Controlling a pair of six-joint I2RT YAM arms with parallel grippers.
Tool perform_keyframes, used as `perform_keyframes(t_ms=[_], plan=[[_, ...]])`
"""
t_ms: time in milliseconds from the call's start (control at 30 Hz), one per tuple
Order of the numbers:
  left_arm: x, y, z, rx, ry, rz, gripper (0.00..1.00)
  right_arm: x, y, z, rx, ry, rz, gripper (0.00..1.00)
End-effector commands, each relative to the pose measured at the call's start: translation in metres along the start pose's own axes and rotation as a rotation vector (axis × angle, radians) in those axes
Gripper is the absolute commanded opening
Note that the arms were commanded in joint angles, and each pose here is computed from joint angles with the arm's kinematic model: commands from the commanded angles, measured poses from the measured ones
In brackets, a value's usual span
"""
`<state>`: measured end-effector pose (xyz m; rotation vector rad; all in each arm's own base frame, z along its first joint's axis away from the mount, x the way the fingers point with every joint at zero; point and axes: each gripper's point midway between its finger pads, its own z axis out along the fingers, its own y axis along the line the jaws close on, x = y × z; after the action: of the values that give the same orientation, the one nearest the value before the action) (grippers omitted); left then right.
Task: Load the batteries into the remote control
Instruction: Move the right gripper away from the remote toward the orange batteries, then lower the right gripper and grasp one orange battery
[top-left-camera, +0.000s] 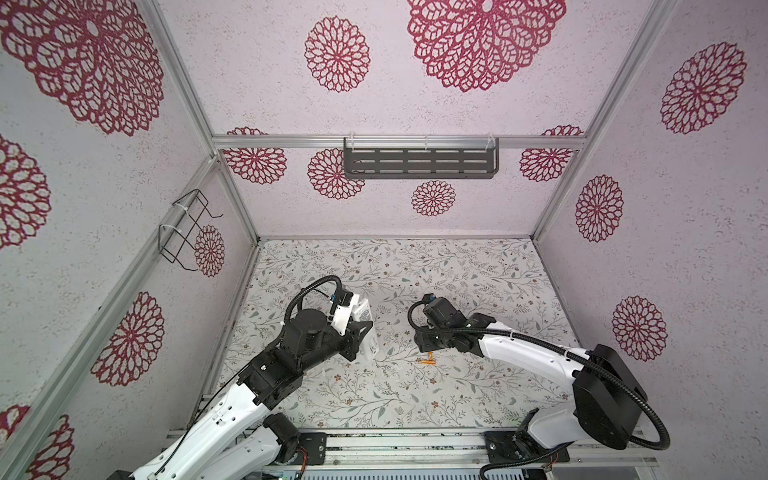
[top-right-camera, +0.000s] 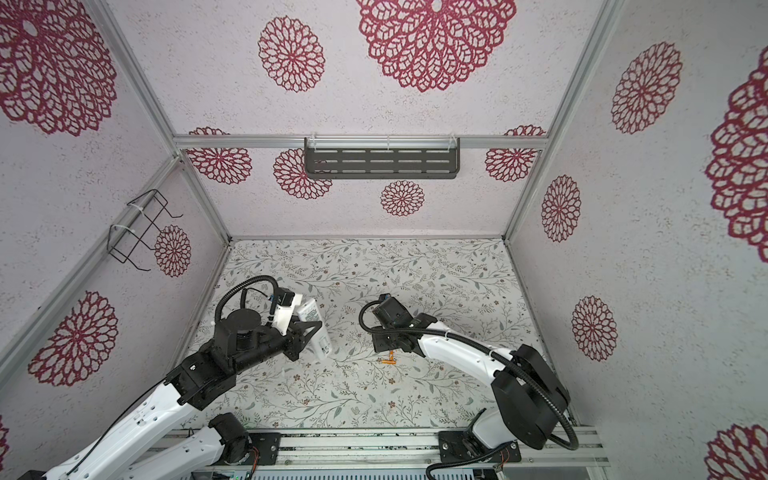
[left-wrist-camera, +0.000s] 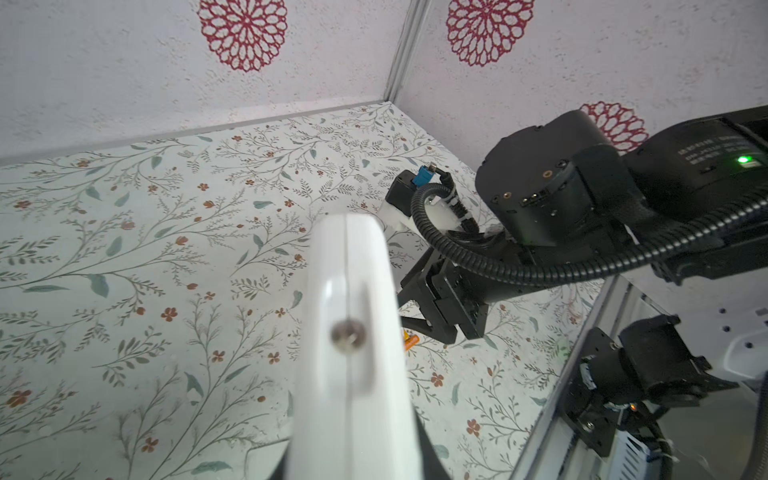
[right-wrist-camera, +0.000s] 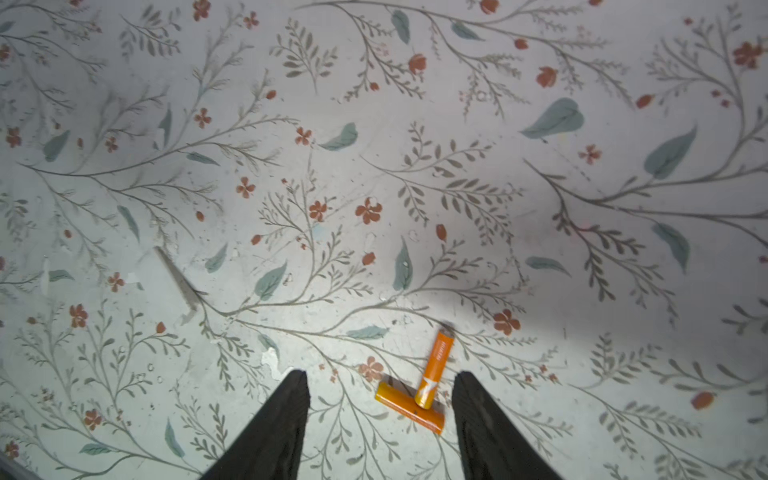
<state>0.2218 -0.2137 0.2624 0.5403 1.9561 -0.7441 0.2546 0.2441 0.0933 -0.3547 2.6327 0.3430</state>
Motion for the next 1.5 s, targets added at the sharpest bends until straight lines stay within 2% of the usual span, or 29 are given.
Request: perform_keyframes(t_ms=[0,233,433,700,1067,1467], plan=[[-0.009,-0.019,0.001,0.126,-0.046,-0.014,0.0,0.012,-0.023,-0.005,0.089,0.021,0.004,0.54],[-0.006,-0.022,0.007,0.163,-0.059,-0.035,0.0,0.025,-0.026,0.001,0.082,0.044,0.013,0.49],[-0.002,-0.021,0.011,0.164,-0.056,-0.044,0.0,0.034,-0.004,0.001,-0.08,0.031,-0.1,0.54],[-0.001,-0.021,0.015,0.167,-0.047,-0.046,0.0,0.05,-0.004,0.01,-0.094,0.113,-0.233,0.58],[0.0,-0.017,0.014,0.146,-0.048,-0.045,0.0,0.055,0.001,0.025,-0.115,0.171,-0.385,0.52],[0.0,-0.015,0.013,0.131,-0.054,-0.042,0.0,0.063,-0.004,0.034,-0.095,0.222,-0.436,0.42]])
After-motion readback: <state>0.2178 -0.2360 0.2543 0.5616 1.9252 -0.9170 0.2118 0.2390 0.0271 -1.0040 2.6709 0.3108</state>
